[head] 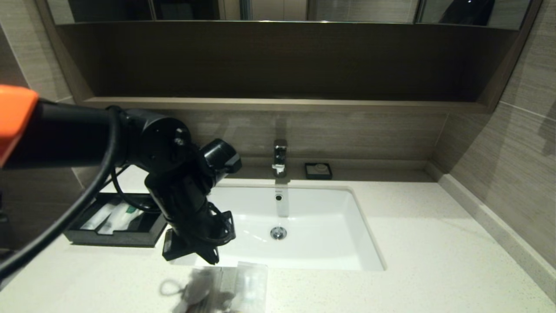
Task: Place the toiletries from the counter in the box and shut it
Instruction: Pick up the bathroom toiletry
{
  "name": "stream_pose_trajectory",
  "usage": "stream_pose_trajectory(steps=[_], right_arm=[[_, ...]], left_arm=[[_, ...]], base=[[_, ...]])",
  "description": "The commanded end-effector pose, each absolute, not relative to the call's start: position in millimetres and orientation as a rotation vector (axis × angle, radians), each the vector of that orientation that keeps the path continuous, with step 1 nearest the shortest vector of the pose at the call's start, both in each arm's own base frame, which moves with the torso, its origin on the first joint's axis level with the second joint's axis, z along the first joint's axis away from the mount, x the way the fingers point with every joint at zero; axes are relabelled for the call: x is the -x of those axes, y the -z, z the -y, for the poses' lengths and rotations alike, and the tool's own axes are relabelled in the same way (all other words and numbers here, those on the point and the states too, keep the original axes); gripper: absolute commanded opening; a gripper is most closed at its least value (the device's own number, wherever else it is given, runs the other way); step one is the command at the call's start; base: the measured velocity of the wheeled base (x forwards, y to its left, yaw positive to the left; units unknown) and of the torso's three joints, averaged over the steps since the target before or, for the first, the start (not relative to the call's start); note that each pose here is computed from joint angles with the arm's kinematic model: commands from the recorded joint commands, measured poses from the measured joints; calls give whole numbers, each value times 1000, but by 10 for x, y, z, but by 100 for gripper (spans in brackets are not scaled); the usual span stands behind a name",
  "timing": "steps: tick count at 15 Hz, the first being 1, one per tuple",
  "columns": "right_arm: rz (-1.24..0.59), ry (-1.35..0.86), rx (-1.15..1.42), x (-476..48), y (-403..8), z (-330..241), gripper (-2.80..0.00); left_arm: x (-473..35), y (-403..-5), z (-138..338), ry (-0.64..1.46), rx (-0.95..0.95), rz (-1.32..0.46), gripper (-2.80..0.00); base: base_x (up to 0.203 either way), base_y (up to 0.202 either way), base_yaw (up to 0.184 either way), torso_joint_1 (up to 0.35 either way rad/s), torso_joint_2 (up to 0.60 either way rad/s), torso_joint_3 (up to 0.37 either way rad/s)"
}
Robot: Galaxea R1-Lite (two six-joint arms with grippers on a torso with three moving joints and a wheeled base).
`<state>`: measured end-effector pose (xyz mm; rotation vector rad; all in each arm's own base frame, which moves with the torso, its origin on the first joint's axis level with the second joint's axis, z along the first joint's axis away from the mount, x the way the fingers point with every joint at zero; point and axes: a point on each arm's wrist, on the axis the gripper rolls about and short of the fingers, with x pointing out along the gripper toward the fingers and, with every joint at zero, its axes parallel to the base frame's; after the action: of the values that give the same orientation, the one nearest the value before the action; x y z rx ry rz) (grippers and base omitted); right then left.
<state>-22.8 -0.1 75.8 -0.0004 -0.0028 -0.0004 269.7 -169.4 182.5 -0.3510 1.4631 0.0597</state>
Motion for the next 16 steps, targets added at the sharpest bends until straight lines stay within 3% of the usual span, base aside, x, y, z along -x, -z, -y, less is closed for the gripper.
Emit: stream_pose_trajectory(steps=[1,16], right_arm=[[2,0,0,227,-754,1,-280],[3,0,0,228,-753,1,-280]], left_arm=[[-2715,-1793,1713,-88,399,-1484,-280],[-2746,-1745,1694,-249,588,-1502,-280]], base=[[0,0,0,0,0,0],[0,0,0,0,0,0]])
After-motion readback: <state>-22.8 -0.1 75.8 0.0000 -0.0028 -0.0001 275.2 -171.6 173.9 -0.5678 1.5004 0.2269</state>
